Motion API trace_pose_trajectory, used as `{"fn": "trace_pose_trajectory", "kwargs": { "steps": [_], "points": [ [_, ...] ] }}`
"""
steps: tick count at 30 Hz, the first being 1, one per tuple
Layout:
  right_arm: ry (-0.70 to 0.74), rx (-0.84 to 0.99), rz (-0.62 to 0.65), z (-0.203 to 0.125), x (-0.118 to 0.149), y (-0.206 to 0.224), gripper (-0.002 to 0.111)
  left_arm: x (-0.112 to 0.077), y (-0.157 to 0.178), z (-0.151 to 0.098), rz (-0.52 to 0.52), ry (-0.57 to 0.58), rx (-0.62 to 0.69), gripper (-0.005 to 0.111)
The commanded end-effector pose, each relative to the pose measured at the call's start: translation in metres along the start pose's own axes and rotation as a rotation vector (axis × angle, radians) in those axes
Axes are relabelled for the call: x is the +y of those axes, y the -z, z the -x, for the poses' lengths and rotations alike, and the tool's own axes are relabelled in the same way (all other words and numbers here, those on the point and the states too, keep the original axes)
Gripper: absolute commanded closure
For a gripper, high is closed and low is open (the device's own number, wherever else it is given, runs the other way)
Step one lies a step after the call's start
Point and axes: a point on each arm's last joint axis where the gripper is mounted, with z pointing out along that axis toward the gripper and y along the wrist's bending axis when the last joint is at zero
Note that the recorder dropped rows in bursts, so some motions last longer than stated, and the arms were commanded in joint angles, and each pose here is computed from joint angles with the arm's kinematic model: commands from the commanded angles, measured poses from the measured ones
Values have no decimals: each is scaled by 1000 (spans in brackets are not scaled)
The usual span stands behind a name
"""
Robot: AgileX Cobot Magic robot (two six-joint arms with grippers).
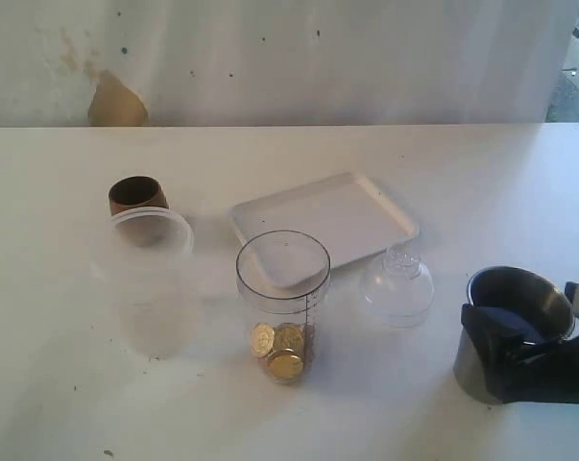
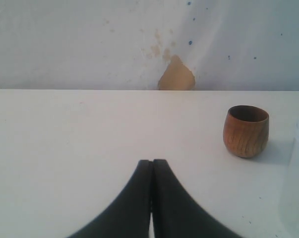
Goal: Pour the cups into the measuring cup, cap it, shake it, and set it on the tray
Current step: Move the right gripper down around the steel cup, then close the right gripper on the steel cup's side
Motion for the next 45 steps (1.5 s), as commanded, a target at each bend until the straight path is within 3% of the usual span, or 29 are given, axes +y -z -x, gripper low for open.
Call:
{"fn": "trace_pose_trajectory", "kwargs": {
  "steps": [1, 13, 19, 26, 45],
  "points": [
    [24, -26, 53, -5, 4, -8, 3, 0, 0, -1, -1, 2, -3, 107],
    [4, 32, 61, -25, 3, -24, 3, 0, 0, -1, -1, 2, -3, 107],
    [-22, 63, -15, -32, -5, -33, 3, 0, 0, -1, -1, 2, -3, 107],
    [-2, 127, 55, -44, -1, -45, 3, 0, 0, -1, -1, 2, -3, 107],
    [-48, 129, 47, -45, -2, -56, 4, 0, 0, -1, -1, 2, -3, 107]
  ]
}}
